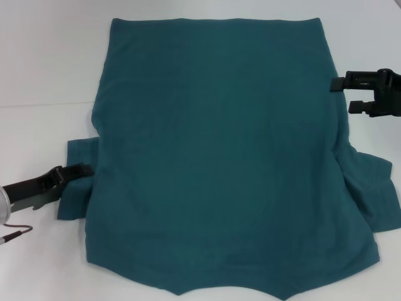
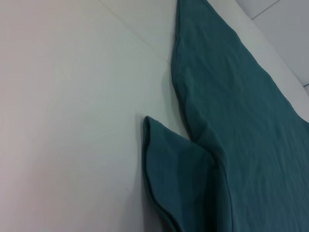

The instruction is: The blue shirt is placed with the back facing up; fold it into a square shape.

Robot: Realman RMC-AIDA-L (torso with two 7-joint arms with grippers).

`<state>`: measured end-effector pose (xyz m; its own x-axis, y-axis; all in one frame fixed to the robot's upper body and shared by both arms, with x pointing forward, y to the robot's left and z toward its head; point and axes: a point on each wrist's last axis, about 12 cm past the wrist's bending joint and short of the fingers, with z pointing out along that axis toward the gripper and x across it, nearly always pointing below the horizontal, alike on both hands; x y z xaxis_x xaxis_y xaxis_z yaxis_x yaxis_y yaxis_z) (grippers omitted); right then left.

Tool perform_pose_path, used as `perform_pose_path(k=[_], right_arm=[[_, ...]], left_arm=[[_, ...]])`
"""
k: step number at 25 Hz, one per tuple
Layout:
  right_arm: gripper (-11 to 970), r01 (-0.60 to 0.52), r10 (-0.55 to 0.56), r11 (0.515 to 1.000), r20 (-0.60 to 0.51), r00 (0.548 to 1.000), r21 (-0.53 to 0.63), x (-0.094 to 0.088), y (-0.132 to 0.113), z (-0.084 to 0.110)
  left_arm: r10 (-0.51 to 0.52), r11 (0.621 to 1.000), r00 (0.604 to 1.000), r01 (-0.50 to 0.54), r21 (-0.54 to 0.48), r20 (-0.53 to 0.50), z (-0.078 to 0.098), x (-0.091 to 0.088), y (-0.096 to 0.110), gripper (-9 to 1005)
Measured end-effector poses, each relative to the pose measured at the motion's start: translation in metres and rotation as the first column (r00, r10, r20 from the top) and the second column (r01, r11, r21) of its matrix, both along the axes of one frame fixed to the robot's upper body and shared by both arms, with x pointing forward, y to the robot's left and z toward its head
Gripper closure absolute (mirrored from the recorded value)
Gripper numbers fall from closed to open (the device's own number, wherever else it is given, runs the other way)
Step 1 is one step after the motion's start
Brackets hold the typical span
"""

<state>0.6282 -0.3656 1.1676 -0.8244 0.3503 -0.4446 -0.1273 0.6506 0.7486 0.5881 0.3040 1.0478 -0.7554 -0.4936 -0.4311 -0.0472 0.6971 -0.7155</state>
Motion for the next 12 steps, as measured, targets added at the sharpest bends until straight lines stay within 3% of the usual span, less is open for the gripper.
perform_pose_path(k=[11,12], right_arm=[[14,0.007,-0.007,1.0,-0.003,1.0,0.009,-0.0014,-0.0015,-0.0007],[14,0.008,-0.008,1.0,-0.003,1.0,0.01,-0.0015,-0.0017,-0.0007]], left_arm=[[0.003,1.0,1.0,-0.003,-0.004,-0.003,0.0007,0.0001,0.0003,433],[0.002,1.0,1.0,-0.002,-0.004,-0.001,0.0008,0.0,0.0005,501]])
